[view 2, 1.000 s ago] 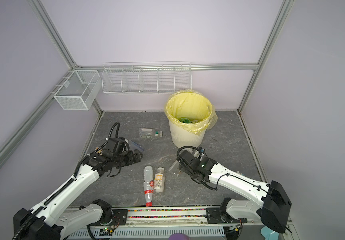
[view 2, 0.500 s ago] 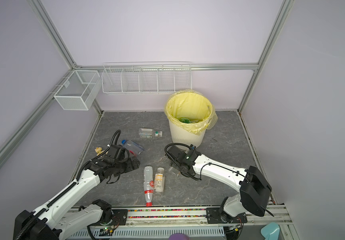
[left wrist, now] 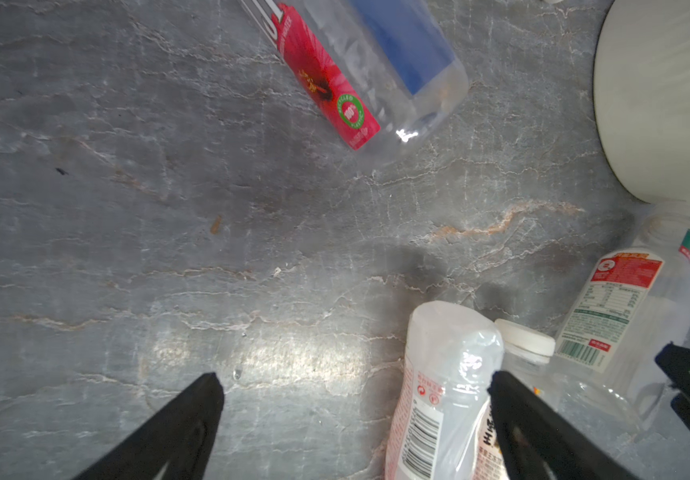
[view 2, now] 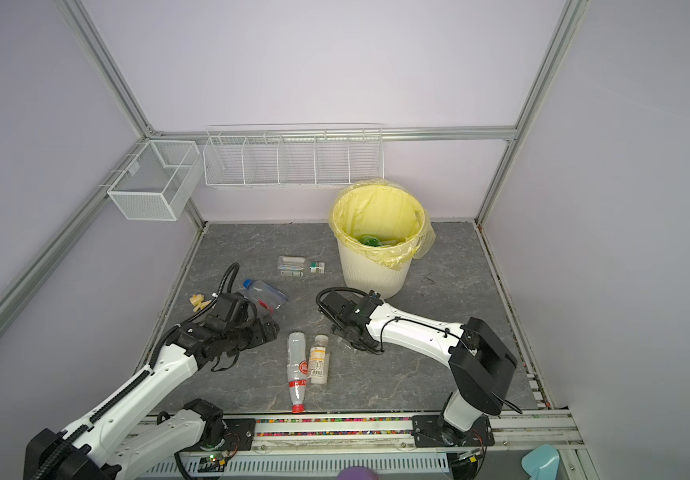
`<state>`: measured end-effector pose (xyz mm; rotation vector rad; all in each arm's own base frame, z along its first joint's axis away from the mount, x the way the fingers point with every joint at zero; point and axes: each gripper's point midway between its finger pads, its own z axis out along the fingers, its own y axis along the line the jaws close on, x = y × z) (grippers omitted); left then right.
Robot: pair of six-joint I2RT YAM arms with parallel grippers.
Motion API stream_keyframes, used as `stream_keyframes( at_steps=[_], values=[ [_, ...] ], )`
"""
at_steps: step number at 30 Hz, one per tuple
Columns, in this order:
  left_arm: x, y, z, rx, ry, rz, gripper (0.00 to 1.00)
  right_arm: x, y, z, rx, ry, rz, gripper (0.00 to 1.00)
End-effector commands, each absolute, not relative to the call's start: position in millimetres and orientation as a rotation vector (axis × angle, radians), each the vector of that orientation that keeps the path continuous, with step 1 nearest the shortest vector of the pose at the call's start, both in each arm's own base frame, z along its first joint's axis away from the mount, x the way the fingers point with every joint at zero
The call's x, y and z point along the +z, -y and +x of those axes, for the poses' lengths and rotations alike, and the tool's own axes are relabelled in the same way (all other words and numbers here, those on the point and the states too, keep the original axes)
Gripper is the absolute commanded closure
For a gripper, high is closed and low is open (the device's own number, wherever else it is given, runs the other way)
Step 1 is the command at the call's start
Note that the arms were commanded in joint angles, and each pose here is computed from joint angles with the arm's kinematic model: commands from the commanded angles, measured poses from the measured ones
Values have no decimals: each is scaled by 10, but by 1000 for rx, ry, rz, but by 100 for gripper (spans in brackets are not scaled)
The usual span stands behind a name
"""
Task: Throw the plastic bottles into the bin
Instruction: 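Lower the right gripper onto the green-capped peacock-label bottle and close, then lift the peacock-label bottle with the right gripper toward the bin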
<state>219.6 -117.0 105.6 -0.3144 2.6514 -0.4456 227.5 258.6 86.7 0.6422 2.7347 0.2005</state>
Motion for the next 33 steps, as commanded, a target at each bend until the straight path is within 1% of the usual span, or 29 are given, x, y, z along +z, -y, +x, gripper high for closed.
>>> stream_keyframes(
  at_steps=[1,7,17,19,20,21,22,23,24,26,33],
  values=[
    [1016,1156,2164,-468,-2647,-355,0,834,-2631,2288,159,-2745,658,11],
    [996,1162,2164,-469,-2652,-358,0,711,-2740,2310,137,-2785,631,10],
    [942,1175,2157,-476,-2664,-366,0,578,-2649,2320,55,-2801,660,7],
    [940,1177,2159,-475,-2665,-365,0,540,-2672,2330,61,-2815,652,9],
    [938,1179,2160,-476,-2667,-369,0,514,-2672,2324,59,-2830,656,8],
    [944,1181,2160,-478,-2667,-370,0,498,-2679,2322,62,-2836,658,2],
    [954,1190,2159,-484,-2668,-367,0,486,-2685,2330,68,-2833,656,28],
    [963,1192,2162,-487,-2665,-366,0,477,-2680,2329,72,-2828,660,65],
    [969,1192,2163,-488,-2662,-366,0,466,-2679,2329,80,-2825,667,74],
    [973,1175,2160,-479,-2658,-367,0,454,-2686,2328,99,-2819,678,72],
    [989,1142,2146,-464,-2650,-366,0,478,-2687,2302,89,-2826,667,75]
  ],
)
